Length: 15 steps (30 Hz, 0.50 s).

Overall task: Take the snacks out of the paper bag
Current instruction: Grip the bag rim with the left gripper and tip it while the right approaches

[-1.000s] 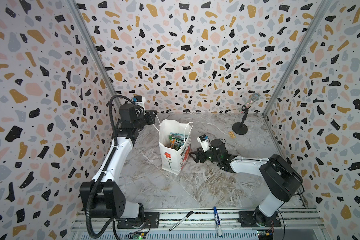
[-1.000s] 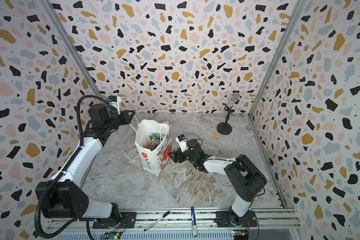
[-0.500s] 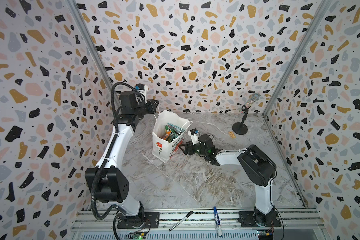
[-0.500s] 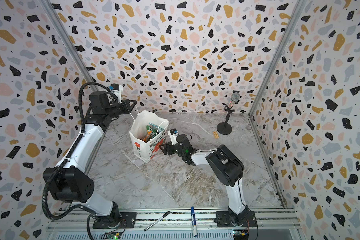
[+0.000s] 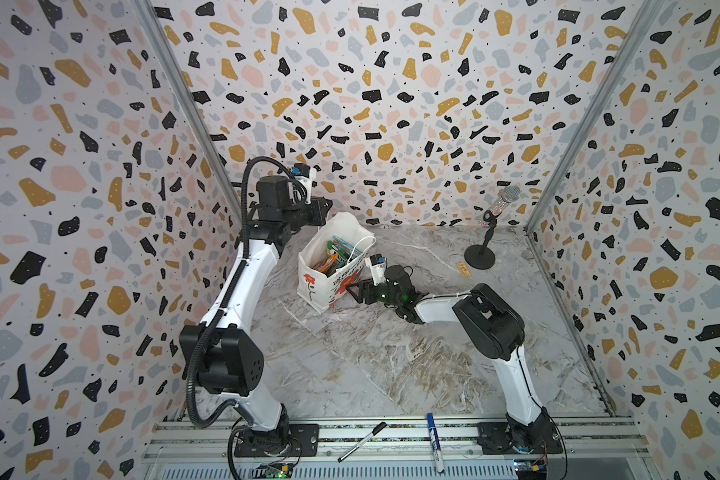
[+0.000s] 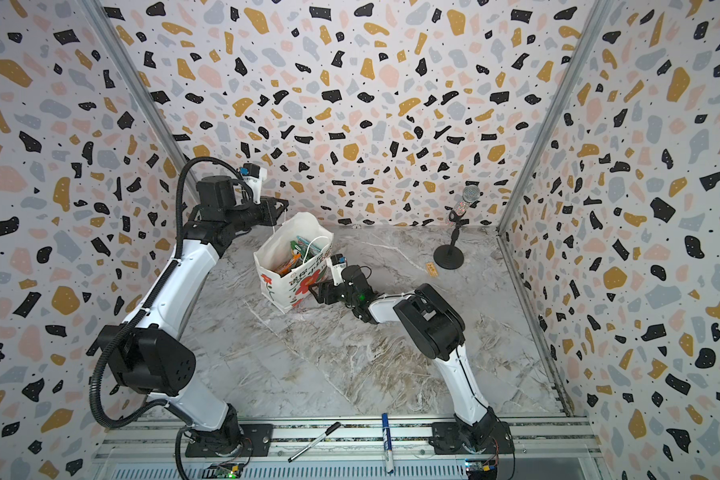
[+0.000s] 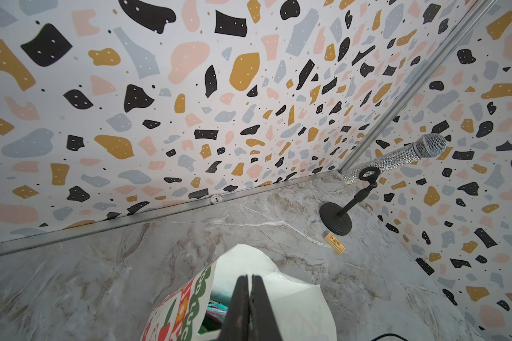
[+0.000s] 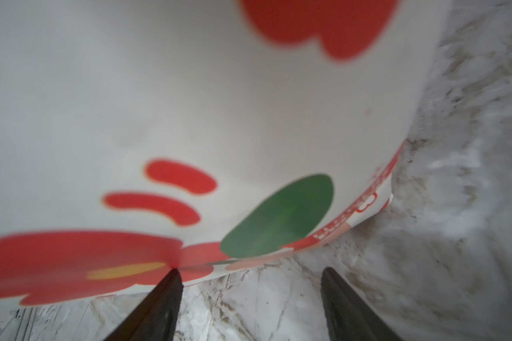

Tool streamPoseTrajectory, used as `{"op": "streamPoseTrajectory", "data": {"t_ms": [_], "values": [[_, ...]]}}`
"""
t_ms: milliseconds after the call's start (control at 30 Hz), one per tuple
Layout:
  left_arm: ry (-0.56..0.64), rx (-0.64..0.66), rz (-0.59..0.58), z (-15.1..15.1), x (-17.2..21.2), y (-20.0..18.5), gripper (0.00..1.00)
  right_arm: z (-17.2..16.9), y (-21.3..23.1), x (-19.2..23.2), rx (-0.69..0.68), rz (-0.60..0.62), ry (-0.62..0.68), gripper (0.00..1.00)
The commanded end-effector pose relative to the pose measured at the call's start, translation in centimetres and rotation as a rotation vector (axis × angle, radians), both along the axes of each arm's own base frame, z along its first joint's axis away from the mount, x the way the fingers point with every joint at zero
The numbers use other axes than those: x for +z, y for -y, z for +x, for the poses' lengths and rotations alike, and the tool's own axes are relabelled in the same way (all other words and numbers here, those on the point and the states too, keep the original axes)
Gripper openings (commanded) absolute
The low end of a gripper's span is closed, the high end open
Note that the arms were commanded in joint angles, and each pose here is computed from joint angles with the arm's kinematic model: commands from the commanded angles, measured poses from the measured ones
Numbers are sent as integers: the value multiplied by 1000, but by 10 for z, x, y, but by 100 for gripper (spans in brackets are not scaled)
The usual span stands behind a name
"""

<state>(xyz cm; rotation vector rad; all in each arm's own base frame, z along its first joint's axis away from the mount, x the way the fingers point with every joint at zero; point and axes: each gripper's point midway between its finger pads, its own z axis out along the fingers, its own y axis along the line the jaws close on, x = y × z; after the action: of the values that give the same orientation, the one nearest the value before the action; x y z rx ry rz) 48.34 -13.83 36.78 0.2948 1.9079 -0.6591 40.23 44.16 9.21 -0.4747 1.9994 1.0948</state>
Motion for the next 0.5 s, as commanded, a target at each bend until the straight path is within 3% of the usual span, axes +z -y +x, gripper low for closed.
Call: {"op": "streamPoseTrajectory", "data": {"t_ms": [0, 467], "values": [[182, -32, -2, -22, 49, 13, 0, -3, 23, 18, -33, 2, 25, 78], [188, -46, 15, -74, 31, 51, 0, -17, 190, 27, -302, -126, 31, 80]]}}
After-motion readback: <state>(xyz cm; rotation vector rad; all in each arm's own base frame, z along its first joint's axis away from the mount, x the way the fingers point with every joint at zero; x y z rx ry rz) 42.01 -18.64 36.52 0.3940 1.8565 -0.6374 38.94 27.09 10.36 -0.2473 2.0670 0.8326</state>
